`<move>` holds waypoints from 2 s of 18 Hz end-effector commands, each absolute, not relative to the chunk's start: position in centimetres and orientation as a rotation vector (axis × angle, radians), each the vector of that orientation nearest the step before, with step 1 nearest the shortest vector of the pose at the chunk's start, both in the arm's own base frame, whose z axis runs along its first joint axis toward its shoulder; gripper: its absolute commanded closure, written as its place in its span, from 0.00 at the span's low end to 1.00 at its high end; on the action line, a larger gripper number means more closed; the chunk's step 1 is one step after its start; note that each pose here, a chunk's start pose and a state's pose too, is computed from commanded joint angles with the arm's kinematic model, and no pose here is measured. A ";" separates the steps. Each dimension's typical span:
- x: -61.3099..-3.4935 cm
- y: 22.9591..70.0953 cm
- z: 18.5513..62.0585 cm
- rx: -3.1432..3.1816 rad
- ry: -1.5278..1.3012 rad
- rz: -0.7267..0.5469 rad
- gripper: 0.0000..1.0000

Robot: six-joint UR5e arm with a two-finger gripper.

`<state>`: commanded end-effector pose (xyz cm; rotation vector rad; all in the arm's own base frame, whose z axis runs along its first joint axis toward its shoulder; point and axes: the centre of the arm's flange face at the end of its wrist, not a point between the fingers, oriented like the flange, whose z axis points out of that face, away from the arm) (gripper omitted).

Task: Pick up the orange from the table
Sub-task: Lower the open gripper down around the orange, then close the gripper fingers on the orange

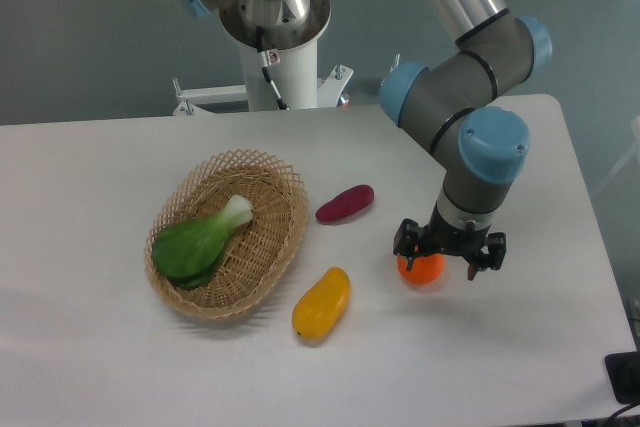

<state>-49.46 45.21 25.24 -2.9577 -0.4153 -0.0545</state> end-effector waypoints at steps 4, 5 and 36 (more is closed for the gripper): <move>-48.2 44.5 23.3 -3.017 -0.410 -0.052 0.00; -47.8 44.3 23.0 -3.022 -0.408 -0.044 0.00; -47.1 44.8 20.1 -3.067 -0.384 0.022 0.00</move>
